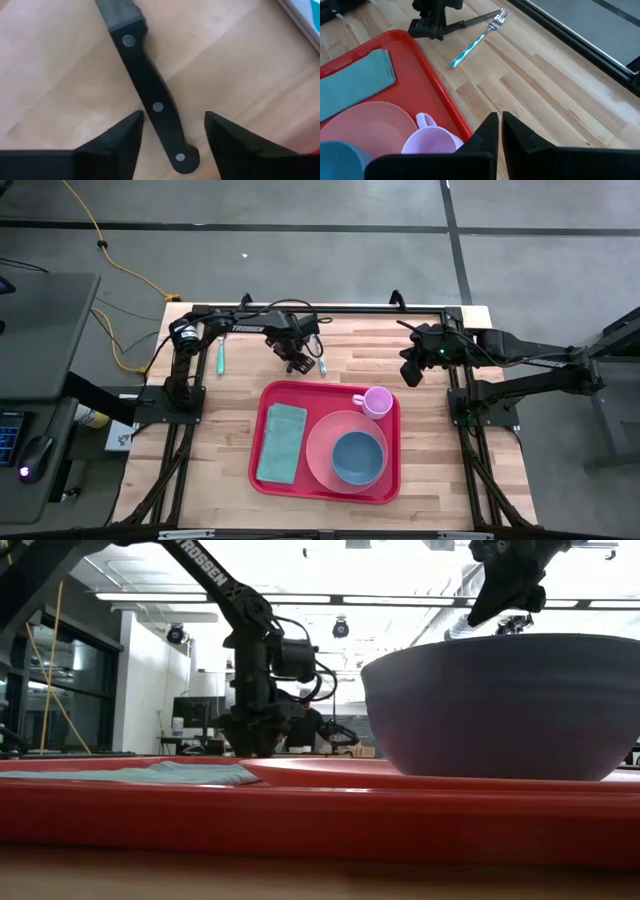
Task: Set up tray
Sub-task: Put the black knife on top of the blue napkin on the red tray
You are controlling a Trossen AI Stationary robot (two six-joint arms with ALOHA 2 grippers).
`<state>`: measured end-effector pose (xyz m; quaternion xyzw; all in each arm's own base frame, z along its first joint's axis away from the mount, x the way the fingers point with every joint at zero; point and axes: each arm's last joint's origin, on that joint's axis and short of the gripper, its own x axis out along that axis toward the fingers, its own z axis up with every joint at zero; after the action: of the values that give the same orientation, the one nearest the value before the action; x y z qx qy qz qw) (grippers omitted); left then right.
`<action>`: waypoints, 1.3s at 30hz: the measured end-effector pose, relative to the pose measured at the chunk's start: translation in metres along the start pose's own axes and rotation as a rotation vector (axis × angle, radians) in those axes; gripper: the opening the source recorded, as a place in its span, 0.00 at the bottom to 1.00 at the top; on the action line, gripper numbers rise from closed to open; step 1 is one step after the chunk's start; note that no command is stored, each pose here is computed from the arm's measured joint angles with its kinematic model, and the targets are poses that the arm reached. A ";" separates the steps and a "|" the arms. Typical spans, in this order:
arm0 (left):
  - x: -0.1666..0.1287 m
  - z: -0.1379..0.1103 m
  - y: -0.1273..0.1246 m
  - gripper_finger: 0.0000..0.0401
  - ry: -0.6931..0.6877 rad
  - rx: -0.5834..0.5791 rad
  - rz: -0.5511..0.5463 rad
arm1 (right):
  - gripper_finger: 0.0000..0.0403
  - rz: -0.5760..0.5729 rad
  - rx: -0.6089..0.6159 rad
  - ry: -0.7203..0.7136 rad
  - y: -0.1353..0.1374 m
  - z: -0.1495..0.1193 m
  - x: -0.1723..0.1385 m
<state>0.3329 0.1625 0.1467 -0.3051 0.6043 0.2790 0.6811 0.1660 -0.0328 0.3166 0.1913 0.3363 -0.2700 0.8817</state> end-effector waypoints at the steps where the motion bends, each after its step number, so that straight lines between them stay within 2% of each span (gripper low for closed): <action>1: 0.000 0.000 0.000 0.57 0.002 -0.001 0.000 | 0.00 0.000 -0.001 0.000 0.000 0.000 0.000; 10: 0.001 -0.002 0.002 0.16 0.010 0.054 0.045 | 0.00 0.007 -0.007 0.004 0.000 0.000 0.000; 11: 0.001 -0.002 0.002 0.14 0.011 0.064 0.050 | 0.00 0.008 -0.007 0.005 0.000 0.000 0.000; 18: 0.001 -0.002 0.003 0.14 0.013 0.087 0.059 | 0.00 0.010 -0.005 0.007 0.000 0.000 0.000; 24: -0.012 -0.007 0.007 0.14 0.011 0.103 0.065 | 0.00 0.012 -0.005 0.011 0.000 -0.001 0.000; 32: -0.066 -0.013 0.029 0.14 -0.068 0.090 0.033 | 0.00 0.014 -0.007 0.012 0.000 -0.001 0.000; 39: -0.126 -0.048 0.035 0.14 -0.084 0.116 -0.032 | 0.00 0.014 -0.009 0.015 0.000 -0.001 0.000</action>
<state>0.2610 0.1475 0.2655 -0.2631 0.5853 0.2451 0.7267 0.1656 -0.0321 0.3160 0.1916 0.3428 -0.2611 0.8818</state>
